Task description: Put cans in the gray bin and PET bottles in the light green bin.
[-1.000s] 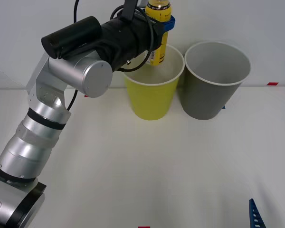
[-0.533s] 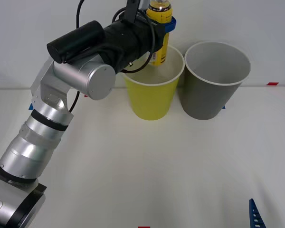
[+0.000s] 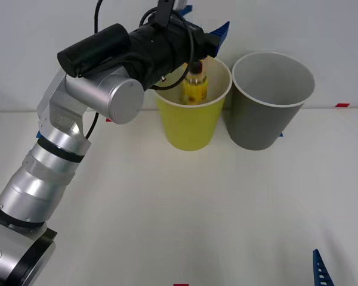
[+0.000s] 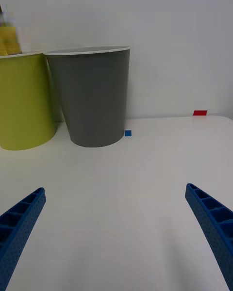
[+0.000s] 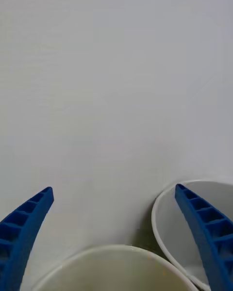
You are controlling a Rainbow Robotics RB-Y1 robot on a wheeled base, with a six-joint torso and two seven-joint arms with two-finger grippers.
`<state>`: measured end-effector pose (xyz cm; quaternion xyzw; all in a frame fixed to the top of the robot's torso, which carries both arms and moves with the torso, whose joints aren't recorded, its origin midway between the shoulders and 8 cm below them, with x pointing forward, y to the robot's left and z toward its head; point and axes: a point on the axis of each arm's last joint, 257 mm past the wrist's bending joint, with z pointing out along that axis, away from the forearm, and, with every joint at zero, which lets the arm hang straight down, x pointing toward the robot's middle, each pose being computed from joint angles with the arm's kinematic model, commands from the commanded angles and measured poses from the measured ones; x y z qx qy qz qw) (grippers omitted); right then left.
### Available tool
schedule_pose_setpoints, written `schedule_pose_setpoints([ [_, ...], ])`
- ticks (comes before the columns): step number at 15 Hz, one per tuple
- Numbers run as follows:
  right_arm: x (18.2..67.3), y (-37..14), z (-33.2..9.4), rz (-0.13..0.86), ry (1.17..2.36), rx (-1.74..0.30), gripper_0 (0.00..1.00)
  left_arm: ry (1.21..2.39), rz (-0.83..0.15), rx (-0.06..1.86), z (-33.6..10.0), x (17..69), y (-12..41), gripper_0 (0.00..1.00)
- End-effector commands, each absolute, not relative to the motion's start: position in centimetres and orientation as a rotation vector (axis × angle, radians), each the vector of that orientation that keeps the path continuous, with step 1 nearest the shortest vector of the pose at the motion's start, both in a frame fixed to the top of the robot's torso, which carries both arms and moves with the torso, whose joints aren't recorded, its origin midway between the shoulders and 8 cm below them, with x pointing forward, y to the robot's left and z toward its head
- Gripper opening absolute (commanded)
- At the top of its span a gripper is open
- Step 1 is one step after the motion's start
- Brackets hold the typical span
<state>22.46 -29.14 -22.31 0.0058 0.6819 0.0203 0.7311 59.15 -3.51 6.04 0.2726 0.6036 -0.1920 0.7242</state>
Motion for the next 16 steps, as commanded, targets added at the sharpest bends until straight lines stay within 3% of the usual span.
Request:
schedule_pose_setpoints([
  [1, 22.46, -29.14, -22.31, 0.045, 1.501, 0.013, 1.00, 1.331, -0.423, 0.602, 6.12, 59.15, -3.49, 1.00],
  [16, 22.46, -29.14, -22.31, 0.045, 1.501, 0.013, 1.00, 1.333, -0.427, 0.602, 6.11, 59.15, -3.21, 1.00],
])
